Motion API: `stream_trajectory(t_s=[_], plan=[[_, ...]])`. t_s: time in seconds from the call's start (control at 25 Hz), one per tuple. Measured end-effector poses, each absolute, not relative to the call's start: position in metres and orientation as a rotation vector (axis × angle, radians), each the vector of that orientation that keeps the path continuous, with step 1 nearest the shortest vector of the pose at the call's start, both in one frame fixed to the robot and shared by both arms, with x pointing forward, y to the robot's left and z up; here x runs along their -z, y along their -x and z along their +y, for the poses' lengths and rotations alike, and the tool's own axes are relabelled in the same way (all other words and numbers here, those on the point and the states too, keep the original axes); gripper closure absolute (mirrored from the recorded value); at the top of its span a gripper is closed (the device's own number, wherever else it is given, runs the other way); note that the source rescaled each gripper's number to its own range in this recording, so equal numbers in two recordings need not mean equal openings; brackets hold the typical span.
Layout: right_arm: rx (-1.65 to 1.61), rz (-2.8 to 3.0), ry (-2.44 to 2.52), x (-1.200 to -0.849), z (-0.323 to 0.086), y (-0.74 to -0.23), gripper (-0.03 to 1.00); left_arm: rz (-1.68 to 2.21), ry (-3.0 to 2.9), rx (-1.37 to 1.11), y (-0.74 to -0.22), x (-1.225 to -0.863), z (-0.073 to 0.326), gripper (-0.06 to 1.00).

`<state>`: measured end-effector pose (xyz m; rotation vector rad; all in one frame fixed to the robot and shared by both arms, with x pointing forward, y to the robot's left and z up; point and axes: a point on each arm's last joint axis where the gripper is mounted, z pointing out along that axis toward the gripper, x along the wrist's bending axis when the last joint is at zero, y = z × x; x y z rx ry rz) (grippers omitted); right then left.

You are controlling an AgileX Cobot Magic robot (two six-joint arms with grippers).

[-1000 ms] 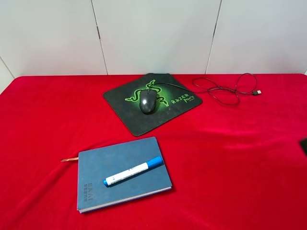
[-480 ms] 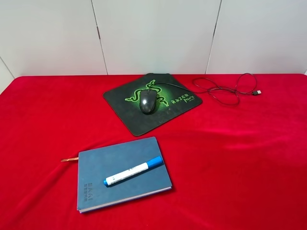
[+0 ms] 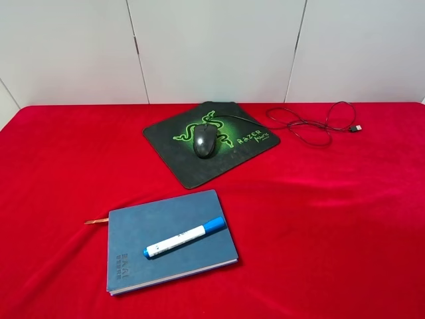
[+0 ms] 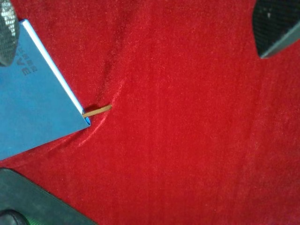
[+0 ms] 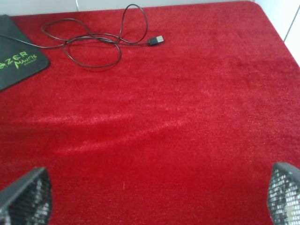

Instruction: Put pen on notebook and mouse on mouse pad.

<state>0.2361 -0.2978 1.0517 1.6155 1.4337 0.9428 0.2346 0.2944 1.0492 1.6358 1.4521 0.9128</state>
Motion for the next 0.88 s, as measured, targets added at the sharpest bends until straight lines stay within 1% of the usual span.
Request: stream_trajectory(t_s=[0.88], plan=[[-0.971,1.464,-1.587,-1.0524,-0.2978,-0.2363,-0.03,1.452,-1.636,-0.913,-0.2346,-1.0492,0.2944,-0.05]])
